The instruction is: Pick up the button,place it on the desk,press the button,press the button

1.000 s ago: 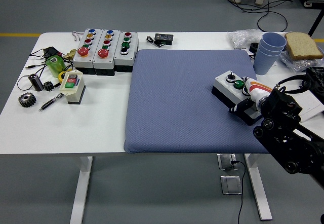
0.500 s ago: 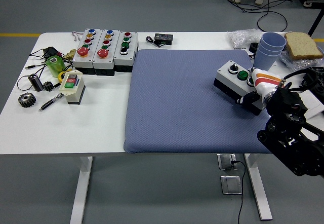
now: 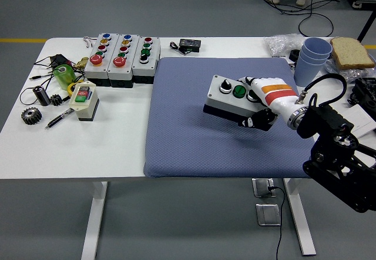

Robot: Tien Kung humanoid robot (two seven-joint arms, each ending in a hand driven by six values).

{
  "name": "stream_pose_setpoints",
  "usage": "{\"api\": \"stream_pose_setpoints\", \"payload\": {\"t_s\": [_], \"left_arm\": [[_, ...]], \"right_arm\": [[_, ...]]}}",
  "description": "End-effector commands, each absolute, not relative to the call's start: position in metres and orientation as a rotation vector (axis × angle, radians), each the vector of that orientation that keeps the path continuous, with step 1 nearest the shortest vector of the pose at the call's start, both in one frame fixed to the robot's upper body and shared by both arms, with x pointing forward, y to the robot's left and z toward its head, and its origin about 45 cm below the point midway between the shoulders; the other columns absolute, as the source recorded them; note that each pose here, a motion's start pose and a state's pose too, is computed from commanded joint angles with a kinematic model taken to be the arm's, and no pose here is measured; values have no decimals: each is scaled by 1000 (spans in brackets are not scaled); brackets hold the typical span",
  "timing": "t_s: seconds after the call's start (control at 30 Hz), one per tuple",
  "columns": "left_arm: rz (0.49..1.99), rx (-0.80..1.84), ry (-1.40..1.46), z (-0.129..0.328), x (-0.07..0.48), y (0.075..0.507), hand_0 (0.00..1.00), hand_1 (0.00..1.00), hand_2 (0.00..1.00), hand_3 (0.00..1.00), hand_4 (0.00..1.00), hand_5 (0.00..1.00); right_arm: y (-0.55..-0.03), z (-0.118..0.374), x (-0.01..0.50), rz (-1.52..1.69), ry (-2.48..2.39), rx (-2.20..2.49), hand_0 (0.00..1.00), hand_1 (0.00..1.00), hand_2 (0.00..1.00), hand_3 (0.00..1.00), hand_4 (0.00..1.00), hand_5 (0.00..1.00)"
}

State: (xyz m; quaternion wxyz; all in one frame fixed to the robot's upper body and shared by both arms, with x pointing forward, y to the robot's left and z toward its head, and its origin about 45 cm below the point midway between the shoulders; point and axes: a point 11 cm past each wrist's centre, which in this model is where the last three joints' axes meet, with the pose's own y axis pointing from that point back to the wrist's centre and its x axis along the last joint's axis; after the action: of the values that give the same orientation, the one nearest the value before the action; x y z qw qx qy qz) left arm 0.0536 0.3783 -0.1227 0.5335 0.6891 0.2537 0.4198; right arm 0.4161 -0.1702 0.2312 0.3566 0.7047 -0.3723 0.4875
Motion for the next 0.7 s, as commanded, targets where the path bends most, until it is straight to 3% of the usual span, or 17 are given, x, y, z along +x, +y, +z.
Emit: {"api": "stream_pose_setpoints", "payload": {"t_s": [0.43, 0.47, 0.7], "left_arm": [[994, 1642, 611, -124, 50, 376, 623, 658, 674, 591, 342, 654], [992, 1642, 610, -124, 49, 375, 625, 662, 674, 591, 342, 654], [985, 1643, 608, -124, 48, 374, 624, 663, 674, 591, 341, 655]], "right_arm": [[-147, 197, 400, 1308, -704, 1852, 55, 26, 311, 434, 698, 108], [-148, 196, 400, 1314, -696, 1824, 86, 34, 305, 482, 931, 212], [-153, 197, 403, 1323, -757, 1734, 93, 35, 303, 507, 958, 251]]}}
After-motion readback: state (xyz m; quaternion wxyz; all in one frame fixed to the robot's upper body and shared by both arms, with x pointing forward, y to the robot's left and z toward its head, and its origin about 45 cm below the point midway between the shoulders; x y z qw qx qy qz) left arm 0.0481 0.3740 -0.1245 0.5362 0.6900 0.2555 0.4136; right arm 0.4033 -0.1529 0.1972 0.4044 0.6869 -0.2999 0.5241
